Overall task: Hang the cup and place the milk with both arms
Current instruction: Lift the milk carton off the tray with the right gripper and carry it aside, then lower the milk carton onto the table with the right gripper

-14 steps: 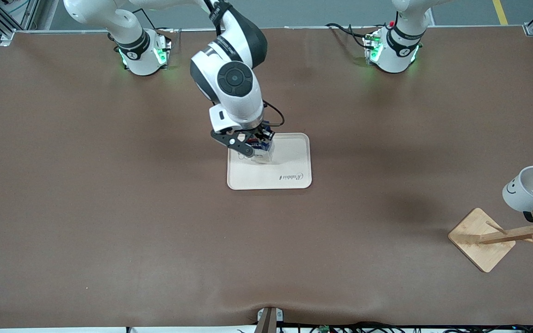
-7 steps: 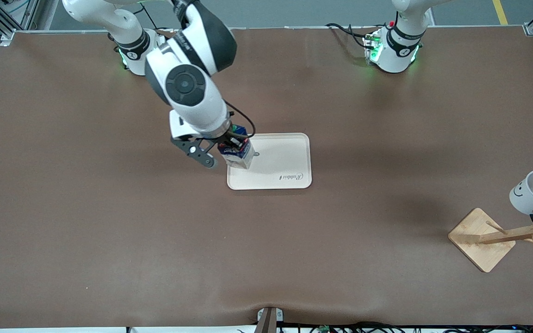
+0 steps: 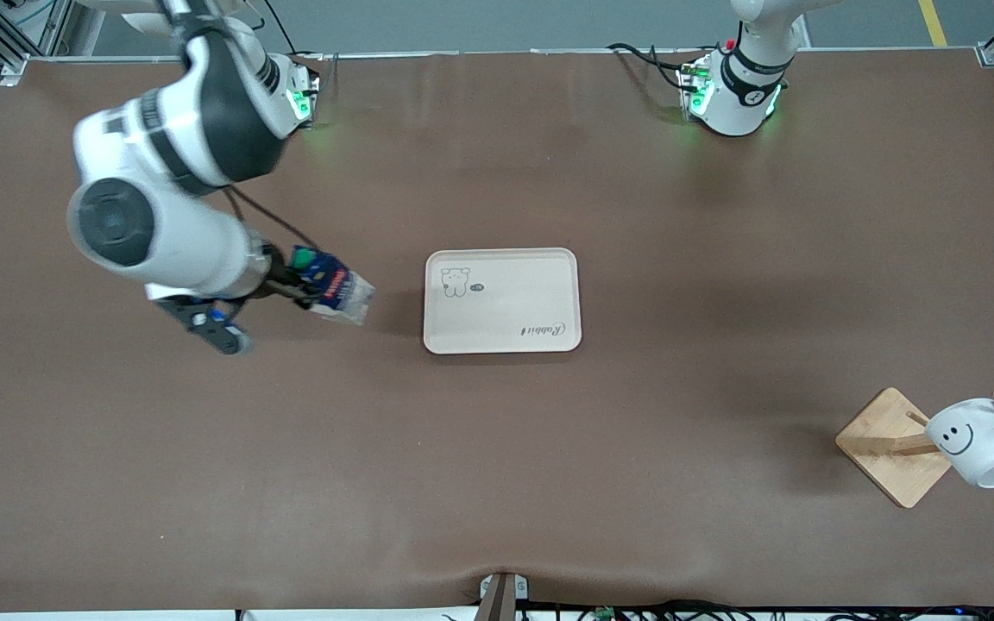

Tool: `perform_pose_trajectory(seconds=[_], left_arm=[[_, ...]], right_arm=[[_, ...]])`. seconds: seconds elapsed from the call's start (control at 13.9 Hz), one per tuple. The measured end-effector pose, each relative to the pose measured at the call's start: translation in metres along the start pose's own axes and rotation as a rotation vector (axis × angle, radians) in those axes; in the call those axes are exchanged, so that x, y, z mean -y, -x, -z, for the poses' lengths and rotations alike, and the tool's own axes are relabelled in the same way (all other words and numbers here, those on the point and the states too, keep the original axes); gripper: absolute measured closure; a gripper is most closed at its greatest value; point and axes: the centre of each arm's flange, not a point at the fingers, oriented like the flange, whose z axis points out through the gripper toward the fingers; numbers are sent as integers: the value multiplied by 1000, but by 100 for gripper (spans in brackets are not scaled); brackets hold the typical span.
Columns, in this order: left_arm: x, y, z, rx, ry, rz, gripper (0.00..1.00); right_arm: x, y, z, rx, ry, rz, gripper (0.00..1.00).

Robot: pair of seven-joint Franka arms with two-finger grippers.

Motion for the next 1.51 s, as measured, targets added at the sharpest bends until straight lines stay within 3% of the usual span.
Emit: perform_pose_trajectory(seconds=[0.22, 0.43, 0.72, 1.08, 1.51], left_arm=[[-27, -8, 10, 63, 62, 164, 0], [-79, -27, 35, 119, 102, 368, 0], [-134, -40, 55, 208, 133, 550, 0], [-171, -41, 66, 283, 137, 624, 0], [-207, -34, 65, 310, 114, 609, 0]], right_arm=[[-69, -53, -9, 3, 60, 112, 52], [-124, -96, -32, 33, 92, 180, 52], [-164, -124, -61, -5, 77, 289, 52], [-221, -143, -107, -98, 42, 347, 52], [-251, -142, -144, -72, 35, 330, 52]])
